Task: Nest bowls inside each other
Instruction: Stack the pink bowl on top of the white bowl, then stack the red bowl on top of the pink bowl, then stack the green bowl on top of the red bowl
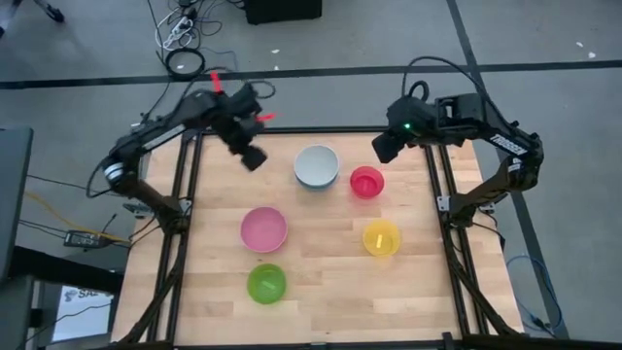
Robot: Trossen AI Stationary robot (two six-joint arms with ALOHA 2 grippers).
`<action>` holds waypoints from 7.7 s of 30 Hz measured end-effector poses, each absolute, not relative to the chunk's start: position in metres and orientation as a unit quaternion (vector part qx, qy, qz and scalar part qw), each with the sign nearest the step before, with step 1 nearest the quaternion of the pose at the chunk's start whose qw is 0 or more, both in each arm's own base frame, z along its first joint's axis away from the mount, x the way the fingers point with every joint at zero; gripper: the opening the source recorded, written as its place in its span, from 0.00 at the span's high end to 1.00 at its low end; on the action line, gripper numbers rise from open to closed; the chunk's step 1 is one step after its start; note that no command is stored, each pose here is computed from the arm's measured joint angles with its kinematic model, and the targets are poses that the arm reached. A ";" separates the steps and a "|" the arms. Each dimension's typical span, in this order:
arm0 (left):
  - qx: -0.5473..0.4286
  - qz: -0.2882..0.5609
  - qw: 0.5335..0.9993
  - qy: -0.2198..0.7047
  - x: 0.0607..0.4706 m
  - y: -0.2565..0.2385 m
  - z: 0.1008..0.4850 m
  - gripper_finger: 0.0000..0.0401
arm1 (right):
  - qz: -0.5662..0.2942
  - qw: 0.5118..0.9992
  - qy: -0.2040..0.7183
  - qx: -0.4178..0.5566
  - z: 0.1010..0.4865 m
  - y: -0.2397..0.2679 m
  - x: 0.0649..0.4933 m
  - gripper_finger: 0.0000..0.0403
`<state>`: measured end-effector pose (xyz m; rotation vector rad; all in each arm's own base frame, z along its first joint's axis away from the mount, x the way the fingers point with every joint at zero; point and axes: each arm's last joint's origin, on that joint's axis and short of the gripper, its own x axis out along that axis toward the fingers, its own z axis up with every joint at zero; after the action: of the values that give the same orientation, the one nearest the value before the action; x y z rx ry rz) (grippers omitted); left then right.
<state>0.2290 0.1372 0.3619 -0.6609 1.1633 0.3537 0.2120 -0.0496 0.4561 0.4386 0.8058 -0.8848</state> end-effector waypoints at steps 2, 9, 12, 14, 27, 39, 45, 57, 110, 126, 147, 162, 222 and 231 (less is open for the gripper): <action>-0.301 0.143 0.775 0.537 0.216 0.121 0.362 0.51 | -0.411 0.802 0.379 0.213 0.456 -0.049 0.209 0.58; -0.268 0.092 0.775 0.564 0.187 0.068 0.328 0.51 | -0.412 0.801 0.374 0.219 0.458 -0.049 0.207 0.58; -0.227 0.074 0.795 0.558 0.184 0.053 0.304 0.51 | -0.411 0.802 0.375 0.217 0.457 -0.049 0.209 0.58; -0.220 0.084 0.804 0.547 0.187 0.049 0.288 0.51 | -0.409 0.805 0.372 0.216 0.457 -0.049 0.210 0.58; -0.292 0.143 0.750 0.577 0.199 0.041 0.217 0.51 | -0.406 0.809 0.365 0.218 0.458 -0.050 0.213 0.58; -0.302 0.170 0.717 0.604 0.212 0.043 0.198 0.51 | -0.405 0.812 0.358 0.220 0.458 -0.050 0.214 0.58; -0.303 0.162 0.712 0.612 0.224 0.045 0.183 0.54 | -0.404 0.813 0.357 0.219 0.459 -0.050 0.215 0.58; -0.317 0.108 0.754 0.566 0.244 0.059 0.223 0.98 | -0.403 0.814 0.360 0.212 0.459 -0.050 0.214 0.58; -0.244 0.260 0.816 0.455 0.280 0.181 0.434 0.55 | -0.331 0.754 0.500 0.267 0.360 -0.061 0.246 0.59; -0.270 0.347 0.855 0.276 0.166 0.110 0.520 0.55 | -0.243 0.740 0.554 0.294 0.245 -0.069 0.273 0.59; -0.275 0.393 0.843 0.242 0.129 0.090 0.531 0.55 | -0.236 0.667 0.668 0.231 0.151 -0.080 0.305 0.71; -0.286 0.371 0.815 0.340 0.143 0.094 0.489 0.55 | -0.260 0.756 0.576 0.171 0.298 -0.066 0.269 1.00; -0.437 0.170 0.669 0.577 0.240 -0.053 0.249 0.55 | -0.297 0.868 0.354 0.180 0.441 -0.074 0.249 0.67; -0.390 0.128 0.677 0.611 0.259 -0.096 0.217 0.55 | -0.279 0.860 0.390 0.174 0.429 -0.076 0.262 0.67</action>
<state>0.2595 -0.0957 0.2170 -0.8760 1.3737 0.2876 0.2620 -0.0765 0.4286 0.3661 0.8194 -0.5858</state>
